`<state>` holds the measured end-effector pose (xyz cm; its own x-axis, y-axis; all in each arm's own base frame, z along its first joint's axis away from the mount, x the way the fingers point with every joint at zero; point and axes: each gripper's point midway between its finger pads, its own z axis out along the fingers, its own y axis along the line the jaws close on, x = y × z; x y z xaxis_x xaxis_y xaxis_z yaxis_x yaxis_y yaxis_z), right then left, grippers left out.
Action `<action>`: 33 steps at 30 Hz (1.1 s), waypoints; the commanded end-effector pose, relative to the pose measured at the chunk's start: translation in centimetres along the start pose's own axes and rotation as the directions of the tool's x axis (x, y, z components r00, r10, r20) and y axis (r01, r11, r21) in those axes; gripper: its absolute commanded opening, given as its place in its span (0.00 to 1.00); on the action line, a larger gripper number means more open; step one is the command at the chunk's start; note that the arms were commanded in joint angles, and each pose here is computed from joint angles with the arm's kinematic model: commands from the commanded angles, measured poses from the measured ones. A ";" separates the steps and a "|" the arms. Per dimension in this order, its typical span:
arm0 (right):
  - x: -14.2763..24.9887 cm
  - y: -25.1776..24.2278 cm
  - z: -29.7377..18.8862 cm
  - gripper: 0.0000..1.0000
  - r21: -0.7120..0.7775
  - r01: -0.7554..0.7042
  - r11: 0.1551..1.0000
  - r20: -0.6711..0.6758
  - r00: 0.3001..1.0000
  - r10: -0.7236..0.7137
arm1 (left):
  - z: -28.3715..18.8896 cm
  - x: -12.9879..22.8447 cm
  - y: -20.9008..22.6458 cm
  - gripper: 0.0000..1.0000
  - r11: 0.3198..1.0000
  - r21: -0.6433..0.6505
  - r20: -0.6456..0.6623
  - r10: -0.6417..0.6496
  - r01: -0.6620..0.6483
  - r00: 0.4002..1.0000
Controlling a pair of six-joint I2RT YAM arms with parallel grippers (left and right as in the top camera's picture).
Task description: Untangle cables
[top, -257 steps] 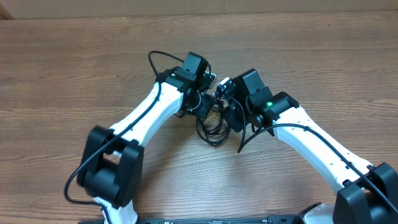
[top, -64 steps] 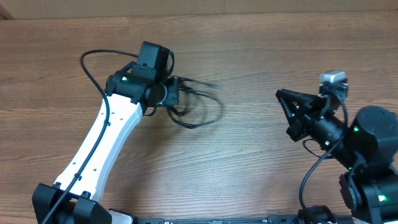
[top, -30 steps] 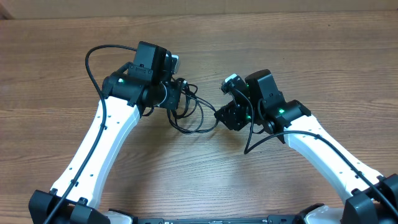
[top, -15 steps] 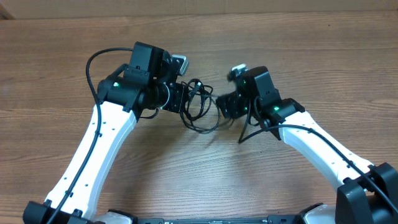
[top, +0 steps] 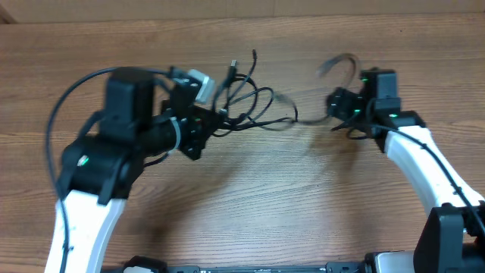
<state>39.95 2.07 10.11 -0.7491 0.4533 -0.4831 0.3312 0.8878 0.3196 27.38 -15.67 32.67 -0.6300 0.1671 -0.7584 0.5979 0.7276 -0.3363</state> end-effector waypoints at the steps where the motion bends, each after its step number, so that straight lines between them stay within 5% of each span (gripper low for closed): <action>1: -1.4 -3.1 -0.4 0.77 0.091 -0.067 0.994 0.037 0.997 0.064 | -1.9 -0.6 0.6 0.04 0.997 -0.061 0.054 0.040 -0.037 0.998; 8: 0.5 -2.5 -0.5 0.80 0.037 -0.064 0.997 -0.062 0.996 0.066 | -1.5 -1.5 1.6 0.04 0.995 -0.085 0.083 -0.051 0.058 0.995; 12: 1.1 0.3 -1.5 0.98 -0.126 0.006 0.992 -0.103 0.995 -0.019 | -0.5 -2.2 2.4 0.04 0.977 -0.071 0.102 -0.195 0.203 0.975; 22: 0.1 4.5 -7.4 1.00 -0.337 0.108 0.935 -0.006 0.993 -0.117 | 4.9 0.3 6.0 0.04 0.772 -0.120 -0.020 -0.630 0.624 0.776; 23: 0.1 4.6 -7.9 1.00 -0.340 0.117 0.933 0.005 0.992 -0.123 | 5.6 0.8 6.4 0.16 0.758 -0.135 -0.038 -0.648 0.638 0.761; 25: 0.1 4.6 -8.6 1.00 -0.341 0.144 0.929 0.019 0.989 -0.146 | 6.6 1.8 7.2 0.56 0.739 -0.168 -0.070 -0.669 0.653 0.740; 26: 0.3 4.6 -8.9 1.00 -0.341 0.159 0.927 0.023 0.987 -0.162 | 7.1 2.6 7.9 0.84 0.723 -0.205 -0.084 -0.685 0.660 0.724; 28: 0.6 4.5 -9.3 1.00 -0.338 0.163 0.927 0.018 0.986 -0.167 | 7.5 4.0 9.0 1.00 0.695 -0.277 -0.098 -0.707 0.664 0.700; 33: 1.1 4.3 -9.5 1.00 -0.334 0.154 0.930 -0.002 0.986 -0.164 | 7.0 7.0 11.1 1.00 0.619 -0.447 -0.096 -0.751 0.646 0.653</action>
<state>35.15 5.32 17.68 -0.8029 0.3242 -0.5002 0.0384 0.8655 0.4994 32.62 -13.05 20.31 -0.9342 -0.3155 -0.1664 -0.1875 0.8313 -0.5233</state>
